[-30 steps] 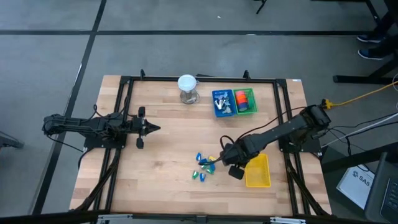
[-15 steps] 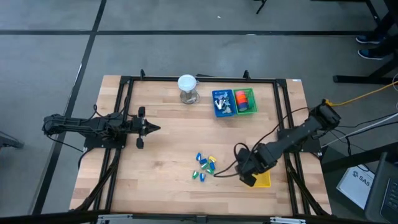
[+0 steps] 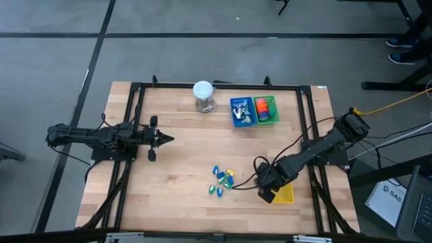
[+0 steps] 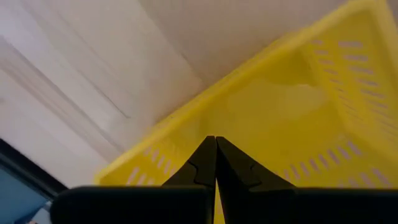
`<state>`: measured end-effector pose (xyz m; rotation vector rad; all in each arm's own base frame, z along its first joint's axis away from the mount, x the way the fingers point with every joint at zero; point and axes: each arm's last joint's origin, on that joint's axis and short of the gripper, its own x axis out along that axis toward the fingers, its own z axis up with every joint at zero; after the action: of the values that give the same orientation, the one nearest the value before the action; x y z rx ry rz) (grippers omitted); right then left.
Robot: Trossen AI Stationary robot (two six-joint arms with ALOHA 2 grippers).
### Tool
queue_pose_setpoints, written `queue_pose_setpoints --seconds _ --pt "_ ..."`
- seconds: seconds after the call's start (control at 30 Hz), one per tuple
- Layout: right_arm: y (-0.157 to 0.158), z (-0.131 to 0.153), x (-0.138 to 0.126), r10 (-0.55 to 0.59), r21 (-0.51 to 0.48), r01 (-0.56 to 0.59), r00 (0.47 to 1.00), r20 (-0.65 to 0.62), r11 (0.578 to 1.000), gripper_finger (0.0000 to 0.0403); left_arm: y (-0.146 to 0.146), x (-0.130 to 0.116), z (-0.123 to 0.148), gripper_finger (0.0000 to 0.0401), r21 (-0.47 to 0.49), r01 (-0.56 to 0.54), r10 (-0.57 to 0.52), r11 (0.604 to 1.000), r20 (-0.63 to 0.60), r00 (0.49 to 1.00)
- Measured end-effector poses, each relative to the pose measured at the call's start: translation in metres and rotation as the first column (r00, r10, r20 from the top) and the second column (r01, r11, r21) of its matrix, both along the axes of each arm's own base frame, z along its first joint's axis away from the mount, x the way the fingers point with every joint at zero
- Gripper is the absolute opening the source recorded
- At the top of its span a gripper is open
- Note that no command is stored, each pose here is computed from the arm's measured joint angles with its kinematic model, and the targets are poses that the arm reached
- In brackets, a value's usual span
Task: Pick and place Stapler, Stapler remover, tape
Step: Move the yellow bin to the top of the table
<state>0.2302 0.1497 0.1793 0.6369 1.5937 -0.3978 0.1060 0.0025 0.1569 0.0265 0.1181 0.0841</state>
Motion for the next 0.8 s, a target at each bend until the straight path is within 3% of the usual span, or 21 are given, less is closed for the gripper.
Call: queue_pose_setpoints --seconds 0.47,0.8 --pt "-0.031 -0.001 0.022 0.098 -0.064 -0.091 0.989 0.115 0.994 0.001 0.0 0.0 0.0 0.0001 0.0 0.0 0.0 1.0 0.0 1.0" --pt "-0.057 0.001 0.048 0.213 -0.132 -0.181 0.933 0.289 0.975 0.001 0.0 0.0 0.0 0.0001 0.0 0.0 0.0 1.0 0.0 1.0"
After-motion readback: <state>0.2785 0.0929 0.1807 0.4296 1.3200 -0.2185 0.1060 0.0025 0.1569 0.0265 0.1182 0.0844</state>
